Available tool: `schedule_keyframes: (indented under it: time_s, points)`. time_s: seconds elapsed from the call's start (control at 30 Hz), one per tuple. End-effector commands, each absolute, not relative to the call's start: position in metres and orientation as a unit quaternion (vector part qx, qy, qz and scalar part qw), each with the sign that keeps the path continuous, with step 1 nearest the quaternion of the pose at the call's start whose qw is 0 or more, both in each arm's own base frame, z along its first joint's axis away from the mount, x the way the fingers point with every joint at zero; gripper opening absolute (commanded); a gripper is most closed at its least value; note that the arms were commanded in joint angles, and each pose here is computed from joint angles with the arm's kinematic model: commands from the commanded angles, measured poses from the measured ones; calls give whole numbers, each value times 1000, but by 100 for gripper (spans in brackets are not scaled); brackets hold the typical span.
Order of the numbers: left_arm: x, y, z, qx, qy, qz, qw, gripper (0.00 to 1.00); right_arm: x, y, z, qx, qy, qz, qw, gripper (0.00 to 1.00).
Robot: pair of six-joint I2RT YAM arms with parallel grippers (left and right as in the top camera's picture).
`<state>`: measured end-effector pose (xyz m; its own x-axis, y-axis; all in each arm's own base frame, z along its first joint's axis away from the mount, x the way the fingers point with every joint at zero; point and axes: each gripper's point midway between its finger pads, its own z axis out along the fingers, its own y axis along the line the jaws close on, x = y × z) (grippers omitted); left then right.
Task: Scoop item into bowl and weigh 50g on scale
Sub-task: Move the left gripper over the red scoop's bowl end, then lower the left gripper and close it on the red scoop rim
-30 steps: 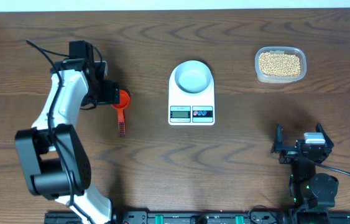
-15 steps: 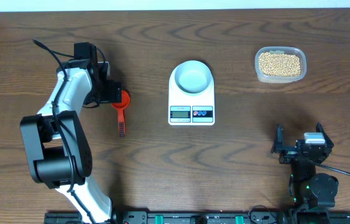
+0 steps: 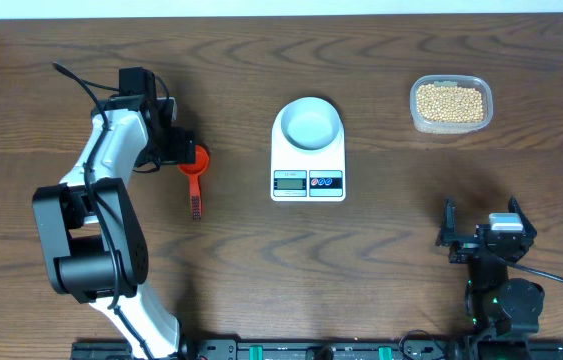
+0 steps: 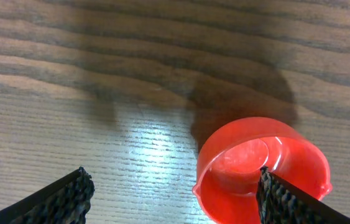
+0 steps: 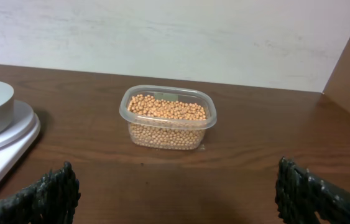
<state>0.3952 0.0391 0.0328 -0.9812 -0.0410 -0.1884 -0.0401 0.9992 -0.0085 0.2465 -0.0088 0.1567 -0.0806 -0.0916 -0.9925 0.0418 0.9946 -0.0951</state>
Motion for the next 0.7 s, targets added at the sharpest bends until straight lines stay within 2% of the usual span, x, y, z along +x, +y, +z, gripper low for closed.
schedule_keyframes:
  time_s: [0.0,0.67]
  points:
    - [389,39,23,-19,997,-5,81,86,246,-12,156,-15,734,-58,676,99]
    - [392,30,24,-39,995,-32,87,86,246,-12,156,-15,734,-58,676,99]
